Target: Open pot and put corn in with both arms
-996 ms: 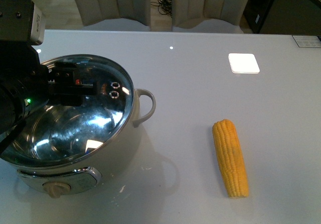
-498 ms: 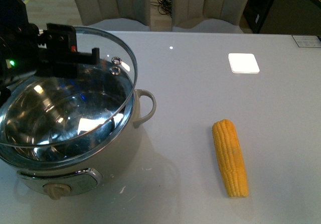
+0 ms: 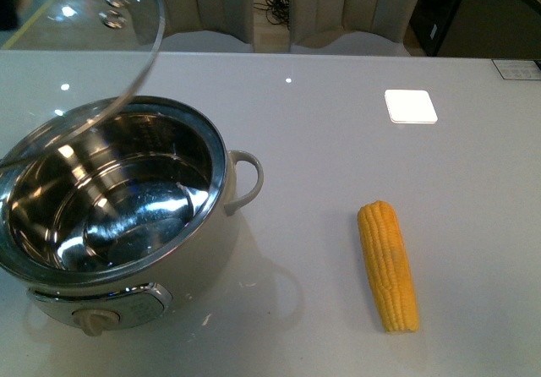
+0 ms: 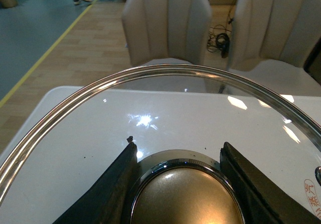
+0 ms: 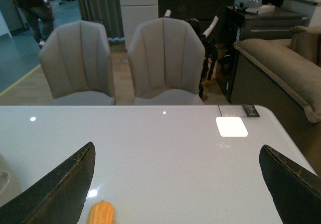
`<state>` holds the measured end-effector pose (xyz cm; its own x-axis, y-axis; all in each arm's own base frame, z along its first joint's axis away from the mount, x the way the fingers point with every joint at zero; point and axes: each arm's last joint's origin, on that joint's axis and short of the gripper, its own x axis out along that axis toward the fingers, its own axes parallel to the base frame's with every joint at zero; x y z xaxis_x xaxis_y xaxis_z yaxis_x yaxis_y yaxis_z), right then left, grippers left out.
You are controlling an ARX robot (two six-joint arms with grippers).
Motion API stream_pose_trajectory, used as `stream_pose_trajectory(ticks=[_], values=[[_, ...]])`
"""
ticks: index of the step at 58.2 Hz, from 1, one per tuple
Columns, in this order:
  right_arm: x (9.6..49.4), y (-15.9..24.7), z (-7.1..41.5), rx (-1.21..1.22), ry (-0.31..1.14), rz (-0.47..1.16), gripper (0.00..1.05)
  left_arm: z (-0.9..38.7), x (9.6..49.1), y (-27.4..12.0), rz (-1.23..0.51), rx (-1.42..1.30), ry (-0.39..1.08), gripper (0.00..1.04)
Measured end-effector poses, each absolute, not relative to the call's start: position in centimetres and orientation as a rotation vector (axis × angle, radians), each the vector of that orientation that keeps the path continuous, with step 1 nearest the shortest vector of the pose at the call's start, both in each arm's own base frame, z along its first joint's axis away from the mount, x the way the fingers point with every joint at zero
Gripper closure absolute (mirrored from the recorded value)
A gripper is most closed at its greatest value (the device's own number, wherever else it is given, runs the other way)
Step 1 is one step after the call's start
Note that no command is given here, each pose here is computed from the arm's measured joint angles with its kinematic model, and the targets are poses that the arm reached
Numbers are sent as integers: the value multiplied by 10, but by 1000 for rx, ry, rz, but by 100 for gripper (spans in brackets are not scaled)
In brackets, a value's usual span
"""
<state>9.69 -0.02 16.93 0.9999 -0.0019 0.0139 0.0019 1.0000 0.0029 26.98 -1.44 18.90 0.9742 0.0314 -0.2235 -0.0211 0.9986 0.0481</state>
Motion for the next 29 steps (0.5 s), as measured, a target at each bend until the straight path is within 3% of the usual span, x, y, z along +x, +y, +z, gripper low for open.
stream_pose_trajectory(ticks=[20,29], values=[[97,0,169,3,-14,-2,9,164,234,90,223,96,243,62],[97,0,169,3,-14,-2,9,133,227,125,275,88,281,62]])
